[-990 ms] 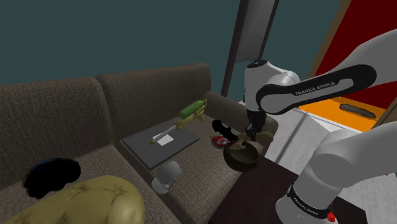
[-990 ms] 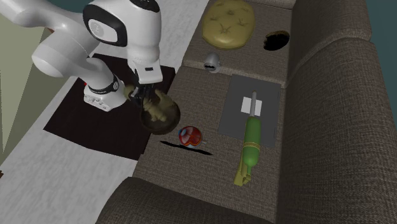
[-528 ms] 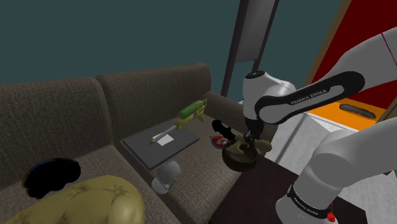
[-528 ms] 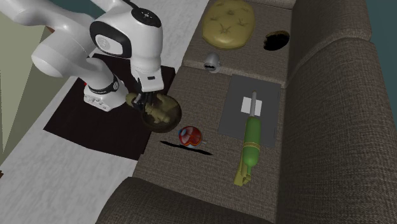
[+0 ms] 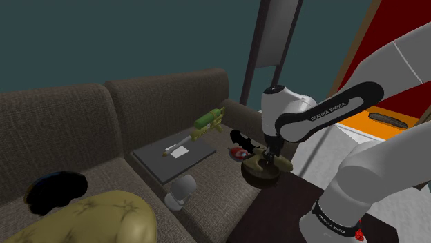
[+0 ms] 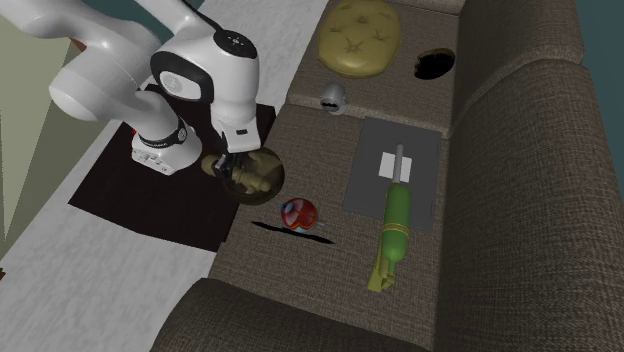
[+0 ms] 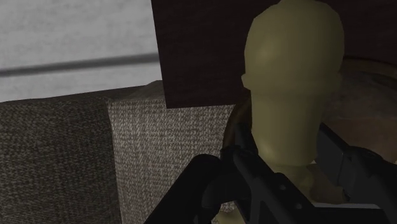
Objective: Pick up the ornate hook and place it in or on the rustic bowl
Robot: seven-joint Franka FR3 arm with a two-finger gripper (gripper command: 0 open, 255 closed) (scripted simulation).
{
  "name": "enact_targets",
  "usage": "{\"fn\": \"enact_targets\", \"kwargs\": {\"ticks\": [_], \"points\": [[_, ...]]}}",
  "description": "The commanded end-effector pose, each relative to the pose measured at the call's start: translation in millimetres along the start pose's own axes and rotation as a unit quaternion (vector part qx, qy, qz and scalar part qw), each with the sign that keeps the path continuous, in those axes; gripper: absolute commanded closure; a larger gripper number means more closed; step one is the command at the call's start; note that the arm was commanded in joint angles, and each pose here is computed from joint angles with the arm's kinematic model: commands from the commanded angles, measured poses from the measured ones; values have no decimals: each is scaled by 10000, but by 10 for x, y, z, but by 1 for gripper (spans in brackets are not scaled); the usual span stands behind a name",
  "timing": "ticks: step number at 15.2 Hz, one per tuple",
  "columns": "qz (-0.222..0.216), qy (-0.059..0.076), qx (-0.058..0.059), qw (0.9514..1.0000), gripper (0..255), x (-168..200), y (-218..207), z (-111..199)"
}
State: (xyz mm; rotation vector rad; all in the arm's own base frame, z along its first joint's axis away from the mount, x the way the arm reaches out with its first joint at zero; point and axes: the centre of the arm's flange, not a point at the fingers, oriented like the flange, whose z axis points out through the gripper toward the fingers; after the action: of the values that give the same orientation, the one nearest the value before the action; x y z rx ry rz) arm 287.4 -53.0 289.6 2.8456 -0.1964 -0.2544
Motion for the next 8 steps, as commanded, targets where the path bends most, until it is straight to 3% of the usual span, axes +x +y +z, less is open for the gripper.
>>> {"fn": "enact_targets", "kwargs": {"ticks": [1, 5, 6, 8], "points": [[-3, 2, 4, 10000, 255, 1, -5, 9], [-3, 2, 4, 10000, 255, 1, -5, 9], [-3, 2, 4, 10000, 0, 0, -4, 9], [-3, 2, 4, 10000, 0, 1, -4, 10]]}}
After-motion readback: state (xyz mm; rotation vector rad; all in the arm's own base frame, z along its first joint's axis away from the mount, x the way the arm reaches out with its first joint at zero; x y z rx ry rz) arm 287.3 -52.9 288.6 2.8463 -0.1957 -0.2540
